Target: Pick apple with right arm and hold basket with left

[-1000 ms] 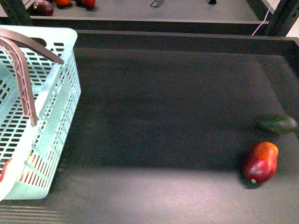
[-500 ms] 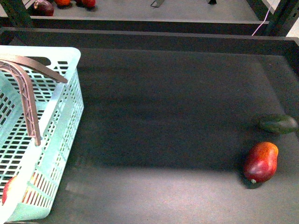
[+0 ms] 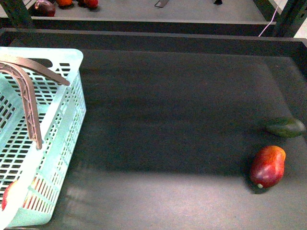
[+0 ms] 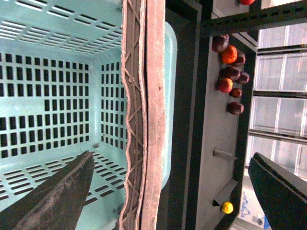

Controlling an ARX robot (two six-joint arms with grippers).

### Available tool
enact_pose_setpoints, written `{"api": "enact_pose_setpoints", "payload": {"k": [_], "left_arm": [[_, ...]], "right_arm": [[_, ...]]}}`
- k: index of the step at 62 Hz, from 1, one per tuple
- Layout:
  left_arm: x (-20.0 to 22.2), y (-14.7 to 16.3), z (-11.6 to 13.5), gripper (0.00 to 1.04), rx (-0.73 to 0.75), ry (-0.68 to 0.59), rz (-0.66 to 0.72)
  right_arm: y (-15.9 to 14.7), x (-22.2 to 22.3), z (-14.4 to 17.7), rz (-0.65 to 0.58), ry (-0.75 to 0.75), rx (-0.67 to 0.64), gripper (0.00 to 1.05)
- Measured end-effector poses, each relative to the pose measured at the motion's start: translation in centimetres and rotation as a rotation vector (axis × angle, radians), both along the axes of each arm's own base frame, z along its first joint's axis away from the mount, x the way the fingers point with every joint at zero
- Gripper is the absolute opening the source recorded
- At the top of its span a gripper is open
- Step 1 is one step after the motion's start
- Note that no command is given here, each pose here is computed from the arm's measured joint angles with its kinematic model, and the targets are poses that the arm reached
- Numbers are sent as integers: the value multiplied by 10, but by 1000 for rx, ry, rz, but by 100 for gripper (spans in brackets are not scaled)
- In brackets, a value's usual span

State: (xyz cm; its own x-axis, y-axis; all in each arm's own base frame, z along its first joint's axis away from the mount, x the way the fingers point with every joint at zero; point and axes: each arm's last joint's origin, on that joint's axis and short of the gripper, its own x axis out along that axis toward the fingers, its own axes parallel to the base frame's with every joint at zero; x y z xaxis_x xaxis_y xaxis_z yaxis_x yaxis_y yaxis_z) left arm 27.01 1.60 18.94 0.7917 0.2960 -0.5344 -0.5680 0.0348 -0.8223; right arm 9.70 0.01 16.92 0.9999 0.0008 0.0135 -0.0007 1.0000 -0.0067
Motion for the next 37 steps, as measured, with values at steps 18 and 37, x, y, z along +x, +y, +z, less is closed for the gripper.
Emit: {"api": "enact_pose_setpoints", "payload": {"k": [18, 37], "left_arm": [[-12, -6, 13, 98, 14, 24, 5], [-55, -16, 4, 42, 1178, -313, -625]], "right_arm": [[0, 0, 0, 0, 0, 0, 96], [0, 0, 0, 0, 0, 0, 96]]}}
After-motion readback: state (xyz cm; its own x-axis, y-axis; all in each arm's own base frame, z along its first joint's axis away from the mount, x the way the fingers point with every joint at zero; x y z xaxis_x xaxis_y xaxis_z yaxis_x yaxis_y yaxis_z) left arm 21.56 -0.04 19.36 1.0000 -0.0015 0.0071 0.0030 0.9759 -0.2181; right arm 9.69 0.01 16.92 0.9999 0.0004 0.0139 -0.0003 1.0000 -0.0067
